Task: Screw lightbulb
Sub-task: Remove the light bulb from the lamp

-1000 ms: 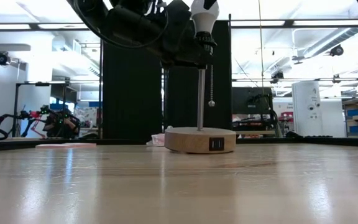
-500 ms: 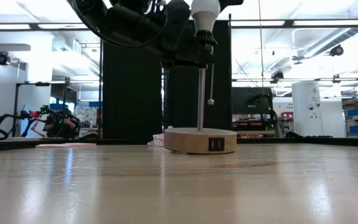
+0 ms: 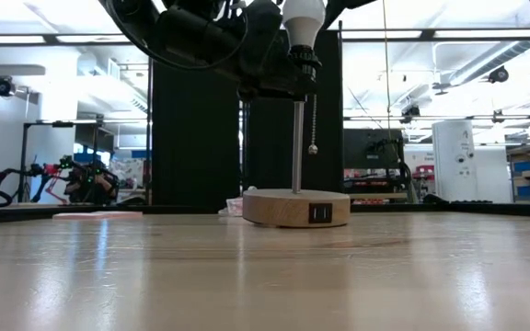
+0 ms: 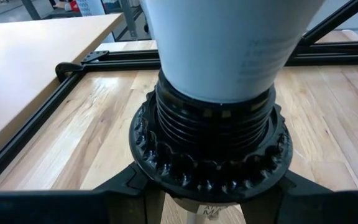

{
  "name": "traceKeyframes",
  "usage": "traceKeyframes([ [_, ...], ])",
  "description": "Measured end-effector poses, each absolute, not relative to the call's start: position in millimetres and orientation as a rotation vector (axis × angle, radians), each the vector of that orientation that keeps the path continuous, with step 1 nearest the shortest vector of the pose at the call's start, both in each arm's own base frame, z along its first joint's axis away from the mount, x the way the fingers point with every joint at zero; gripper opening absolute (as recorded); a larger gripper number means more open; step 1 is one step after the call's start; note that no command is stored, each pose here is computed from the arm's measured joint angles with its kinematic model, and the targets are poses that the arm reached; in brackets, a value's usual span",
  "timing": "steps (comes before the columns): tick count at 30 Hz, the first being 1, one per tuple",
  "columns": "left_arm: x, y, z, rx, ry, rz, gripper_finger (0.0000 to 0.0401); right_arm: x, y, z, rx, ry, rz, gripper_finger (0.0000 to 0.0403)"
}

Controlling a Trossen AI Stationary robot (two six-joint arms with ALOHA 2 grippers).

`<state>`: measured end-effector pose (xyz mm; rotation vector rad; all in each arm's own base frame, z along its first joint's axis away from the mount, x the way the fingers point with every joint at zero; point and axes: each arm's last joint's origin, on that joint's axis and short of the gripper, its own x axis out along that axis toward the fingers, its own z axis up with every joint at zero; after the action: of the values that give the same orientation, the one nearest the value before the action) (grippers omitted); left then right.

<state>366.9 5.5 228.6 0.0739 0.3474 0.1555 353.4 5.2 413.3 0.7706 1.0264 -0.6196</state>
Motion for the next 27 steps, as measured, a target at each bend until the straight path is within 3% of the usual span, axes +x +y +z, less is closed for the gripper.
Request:
traceKeyframes([
  [12,366.9,5.8,228.6,0.070,0.347,0.160,0.0146,353.6,3.3,413.6,0.646,1.057,-0.534,0.0237],
  [20,366.9,5.7,228.6,0.071,0.347,0.159,0.0146,353.4,3.8,413.8,0.489,1.104,-0.397,0.0244],
  [27,366.9,5.9,228.6,0.080,0.348,0.164,0.0146,353.6,3.6,413.9,0.077,1.152,-0.111,0.0242],
])
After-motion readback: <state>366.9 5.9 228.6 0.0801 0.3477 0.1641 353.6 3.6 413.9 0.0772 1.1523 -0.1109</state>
